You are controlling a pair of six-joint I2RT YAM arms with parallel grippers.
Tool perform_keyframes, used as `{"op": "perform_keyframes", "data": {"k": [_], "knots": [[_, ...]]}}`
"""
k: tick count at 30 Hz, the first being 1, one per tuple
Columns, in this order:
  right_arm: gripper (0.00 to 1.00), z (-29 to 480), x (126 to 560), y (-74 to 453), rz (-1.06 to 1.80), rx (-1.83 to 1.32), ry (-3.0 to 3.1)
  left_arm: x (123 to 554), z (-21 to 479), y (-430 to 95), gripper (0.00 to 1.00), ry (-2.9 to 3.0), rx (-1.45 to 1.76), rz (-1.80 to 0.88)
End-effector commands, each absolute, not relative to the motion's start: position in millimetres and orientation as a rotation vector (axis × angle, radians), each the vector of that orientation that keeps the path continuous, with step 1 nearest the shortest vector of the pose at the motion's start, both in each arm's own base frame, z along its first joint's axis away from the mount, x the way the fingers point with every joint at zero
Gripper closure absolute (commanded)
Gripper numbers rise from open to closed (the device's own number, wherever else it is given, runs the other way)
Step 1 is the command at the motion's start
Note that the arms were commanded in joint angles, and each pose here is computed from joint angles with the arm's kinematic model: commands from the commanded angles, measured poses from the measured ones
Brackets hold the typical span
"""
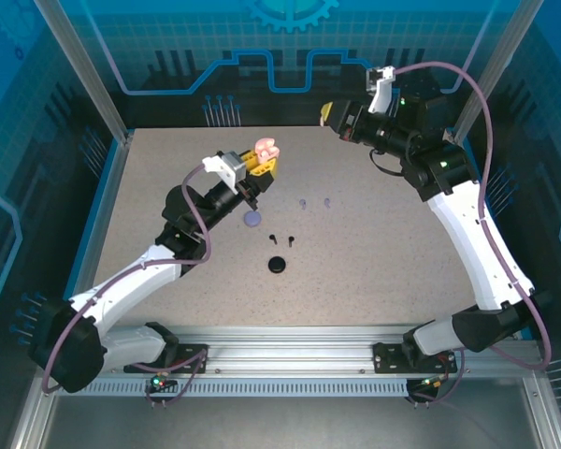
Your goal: Insert the wireless bluetooth earbuds into the charging case
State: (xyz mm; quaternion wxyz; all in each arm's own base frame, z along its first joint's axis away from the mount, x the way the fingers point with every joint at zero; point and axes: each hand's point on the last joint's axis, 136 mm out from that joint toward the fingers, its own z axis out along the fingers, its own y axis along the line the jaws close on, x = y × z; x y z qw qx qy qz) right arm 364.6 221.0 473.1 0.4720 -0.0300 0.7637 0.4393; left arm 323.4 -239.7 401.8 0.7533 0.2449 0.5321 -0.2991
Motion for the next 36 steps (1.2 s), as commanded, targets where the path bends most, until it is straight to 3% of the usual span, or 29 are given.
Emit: {"op": "perform_keyframes", "data": {"k": [1,16,36], "knots": [[0.87,506.4,347.6,236.0,1.155,-0.142,1.777,317.3,427.7,-242.1,1.00,1.085,0.522,-0.679],[0.87,520.8,304.3,271.8,1.202,-0.314,1.634,320.2,433.6,-244.5,1.00,1.070,0.511,-0.691],[0.88,485.0,315.8,304.2,1.258,-0.358,1.662,319.1,436.7,-246.2,1.00,1.062,0.512,-0.704]]}}
